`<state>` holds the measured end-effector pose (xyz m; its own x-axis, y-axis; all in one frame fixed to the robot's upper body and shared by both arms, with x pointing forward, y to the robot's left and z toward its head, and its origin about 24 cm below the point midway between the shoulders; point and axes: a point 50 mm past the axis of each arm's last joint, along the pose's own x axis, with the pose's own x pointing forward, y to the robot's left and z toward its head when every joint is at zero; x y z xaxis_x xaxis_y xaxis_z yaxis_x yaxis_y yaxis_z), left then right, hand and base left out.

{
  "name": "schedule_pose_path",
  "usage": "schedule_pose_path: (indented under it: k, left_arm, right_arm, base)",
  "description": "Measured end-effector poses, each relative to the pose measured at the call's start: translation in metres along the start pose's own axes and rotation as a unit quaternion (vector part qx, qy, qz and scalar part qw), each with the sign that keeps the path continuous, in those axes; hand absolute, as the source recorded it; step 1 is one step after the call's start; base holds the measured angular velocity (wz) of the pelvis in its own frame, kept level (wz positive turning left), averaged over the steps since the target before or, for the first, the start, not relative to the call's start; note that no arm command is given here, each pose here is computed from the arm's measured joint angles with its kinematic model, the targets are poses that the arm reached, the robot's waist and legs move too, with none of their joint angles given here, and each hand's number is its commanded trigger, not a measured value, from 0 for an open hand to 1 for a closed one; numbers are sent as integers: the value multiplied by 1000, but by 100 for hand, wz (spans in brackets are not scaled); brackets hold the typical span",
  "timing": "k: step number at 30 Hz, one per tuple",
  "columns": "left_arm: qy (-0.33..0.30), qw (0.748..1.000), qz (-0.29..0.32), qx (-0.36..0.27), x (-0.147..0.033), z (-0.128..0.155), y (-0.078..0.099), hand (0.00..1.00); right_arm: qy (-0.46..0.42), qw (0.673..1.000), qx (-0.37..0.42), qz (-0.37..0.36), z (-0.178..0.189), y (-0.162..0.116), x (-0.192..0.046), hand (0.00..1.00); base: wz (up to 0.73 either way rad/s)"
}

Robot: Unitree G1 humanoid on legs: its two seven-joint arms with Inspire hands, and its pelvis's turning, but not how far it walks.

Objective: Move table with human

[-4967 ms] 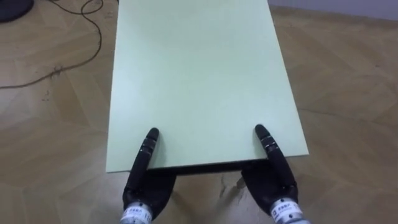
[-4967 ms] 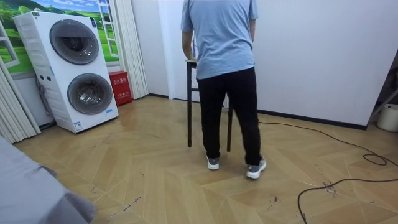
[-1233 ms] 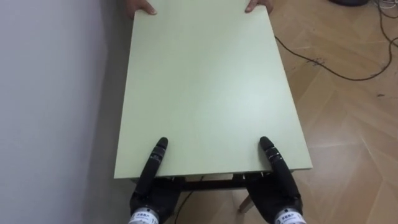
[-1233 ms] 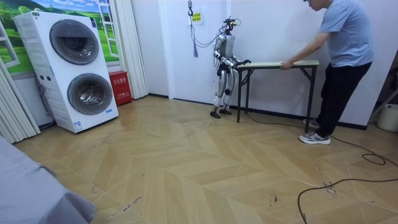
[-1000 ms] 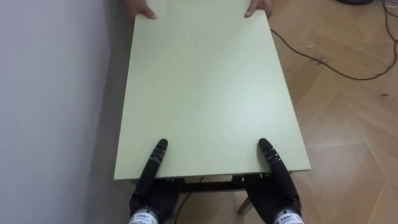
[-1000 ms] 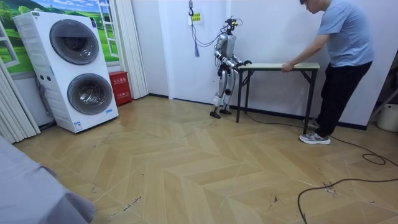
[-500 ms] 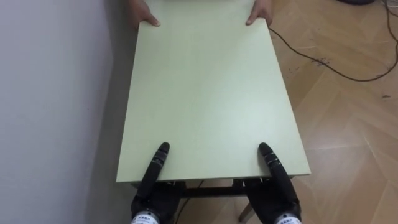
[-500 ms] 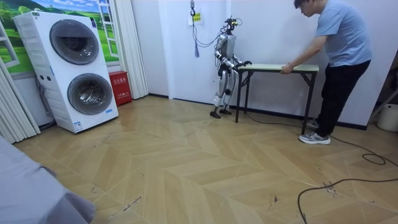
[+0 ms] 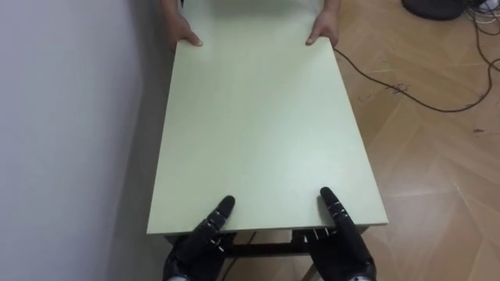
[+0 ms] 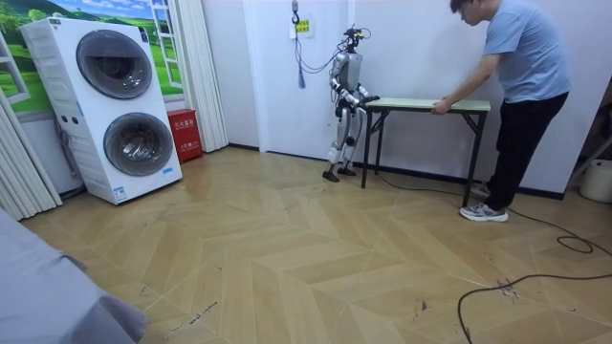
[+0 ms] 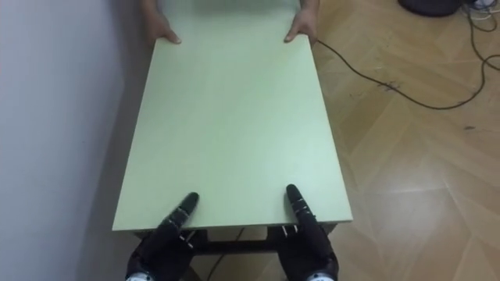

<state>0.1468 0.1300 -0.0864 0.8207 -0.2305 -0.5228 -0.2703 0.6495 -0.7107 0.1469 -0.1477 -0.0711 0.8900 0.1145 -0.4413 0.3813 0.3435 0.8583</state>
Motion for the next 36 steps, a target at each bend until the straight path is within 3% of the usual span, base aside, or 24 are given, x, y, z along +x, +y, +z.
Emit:
schedule_pose_path:
  k: [22, 29, 36]
  left_arm:
    - [13, 1000, 4, 25, 6, 1, 12, 0]
    - [91, 992, 51, 65, -7, -25, 36, 0]
    - [97, 991, 66, 67, -11, -27, 44, 0]
  right_arm:
    - [12, 999, -15, 48, 4, 1, 1, 0]
    - [27, 997, -34, 67, 3, -2, 0, 0]
    - [65, 990, -93, 85, -2, -11, -2, 0]
  base:
    - [0]
    - [0]
    - [0]
